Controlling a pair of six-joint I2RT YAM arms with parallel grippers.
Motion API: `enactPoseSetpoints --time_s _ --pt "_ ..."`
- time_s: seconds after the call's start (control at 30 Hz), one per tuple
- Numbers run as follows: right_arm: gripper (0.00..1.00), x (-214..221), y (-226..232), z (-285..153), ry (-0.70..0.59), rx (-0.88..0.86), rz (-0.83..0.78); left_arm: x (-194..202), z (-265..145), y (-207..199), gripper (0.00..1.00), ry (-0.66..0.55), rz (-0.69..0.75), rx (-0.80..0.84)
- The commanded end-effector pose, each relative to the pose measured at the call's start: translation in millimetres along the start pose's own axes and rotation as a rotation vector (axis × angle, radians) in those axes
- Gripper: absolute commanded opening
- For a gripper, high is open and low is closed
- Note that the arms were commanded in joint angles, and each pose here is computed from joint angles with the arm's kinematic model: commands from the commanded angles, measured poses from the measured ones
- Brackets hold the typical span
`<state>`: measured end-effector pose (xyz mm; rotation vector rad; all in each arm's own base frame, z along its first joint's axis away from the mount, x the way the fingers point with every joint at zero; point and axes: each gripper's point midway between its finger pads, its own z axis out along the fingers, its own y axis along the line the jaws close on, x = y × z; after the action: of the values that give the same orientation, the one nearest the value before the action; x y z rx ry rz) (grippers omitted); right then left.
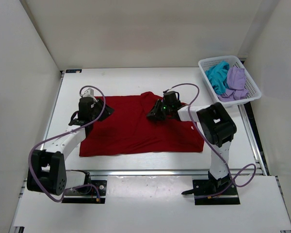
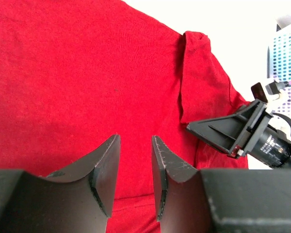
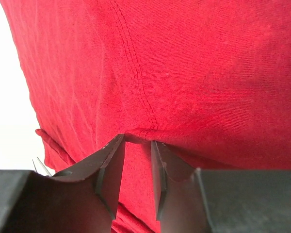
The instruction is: Fold and stack the t-shirts
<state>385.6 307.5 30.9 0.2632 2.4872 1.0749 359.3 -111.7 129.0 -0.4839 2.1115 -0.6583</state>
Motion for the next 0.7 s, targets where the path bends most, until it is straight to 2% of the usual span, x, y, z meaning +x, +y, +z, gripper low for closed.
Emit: enactPoseSetpoints --time_s 0.0,0.27,0.43,0.57,0.67 --pt "0.27 -10.3 -0.7 1.3 -0.023 0.003 -0.007 -15.7 1.4 -5.8 0.43 -0.034 0.016 -0.003" --pt "0.36 -12.3 11.8 -3.7 -0.02 -0.047 -0.01 -16.6 1.4 -5.7 0.43 -0.037 0.023 -0.007" --pt "0.26 -11.8 3.8 2.4 0.0 -0.026 0.004 -14.1 2.2 -5.1 0.43 -0.028 0.012 -0.005" --pt "0.23 -15.0 -3.8 0.5 -0.002 -0.016 0.017 -15.9 1.2 -4.5 0.43 -0.033 0.012 -0.006" --pt "0.16 -15.0 -5.2 0.2 -0.001 -0.021 0.025 -14.5 3.2 -1.9 0.42 -0.03 0.013 -0.016"
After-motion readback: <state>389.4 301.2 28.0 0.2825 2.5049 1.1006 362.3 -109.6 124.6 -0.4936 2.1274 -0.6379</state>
